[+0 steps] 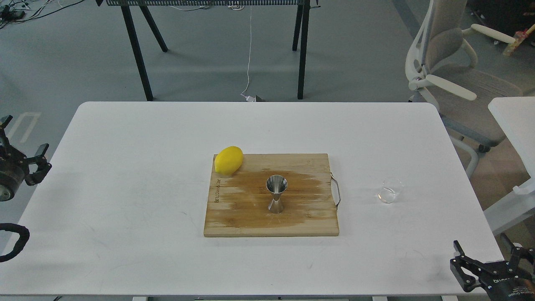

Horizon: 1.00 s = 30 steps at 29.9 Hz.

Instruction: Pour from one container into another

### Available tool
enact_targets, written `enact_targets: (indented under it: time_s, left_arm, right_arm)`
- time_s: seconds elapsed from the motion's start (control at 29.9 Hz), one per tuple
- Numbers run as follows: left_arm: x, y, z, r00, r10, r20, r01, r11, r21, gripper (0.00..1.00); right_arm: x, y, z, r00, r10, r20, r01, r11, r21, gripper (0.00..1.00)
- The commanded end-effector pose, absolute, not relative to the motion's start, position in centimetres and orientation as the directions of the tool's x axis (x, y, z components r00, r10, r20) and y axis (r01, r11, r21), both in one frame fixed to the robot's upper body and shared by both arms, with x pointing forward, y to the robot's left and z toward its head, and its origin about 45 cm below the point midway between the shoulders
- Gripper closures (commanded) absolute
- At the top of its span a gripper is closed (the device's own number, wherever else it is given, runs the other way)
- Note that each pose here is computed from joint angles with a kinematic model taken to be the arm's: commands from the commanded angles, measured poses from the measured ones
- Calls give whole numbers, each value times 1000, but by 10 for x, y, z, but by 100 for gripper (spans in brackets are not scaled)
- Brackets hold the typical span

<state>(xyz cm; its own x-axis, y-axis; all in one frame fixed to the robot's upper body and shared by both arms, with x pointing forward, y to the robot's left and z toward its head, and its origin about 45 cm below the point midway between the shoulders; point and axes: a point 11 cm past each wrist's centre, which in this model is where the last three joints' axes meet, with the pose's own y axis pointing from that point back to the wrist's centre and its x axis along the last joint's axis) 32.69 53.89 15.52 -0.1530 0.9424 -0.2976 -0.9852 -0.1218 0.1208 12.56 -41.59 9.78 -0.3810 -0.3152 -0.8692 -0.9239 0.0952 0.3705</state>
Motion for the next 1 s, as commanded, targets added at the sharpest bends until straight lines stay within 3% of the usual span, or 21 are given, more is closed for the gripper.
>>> enact_targets:
  time_s: [0.0,0.27,0.63,0.97]
  left_arm:
    - [329,527,145,-146,936,-321,-985,-110,129,0]
    - [330,519,138,-142,932,-333,-985,-101,138,0]
    - [321,536,134,-193,934,-300,-976,-151,156,0]
    - [322,536,135,-191,935,-299,-976,-150,155,0]
  right_arm:
    - [135,-415,99,-343,-358,-869,-938,77,338,3]
    - [177,-371,99,-245,-299,-922,-965,-21,263,2]
    - [190,-328,78,-244,-202,-949,-958,-105,269,1]
    - [209,-322,69,-262,-120,-958,-959,-83,273,1]
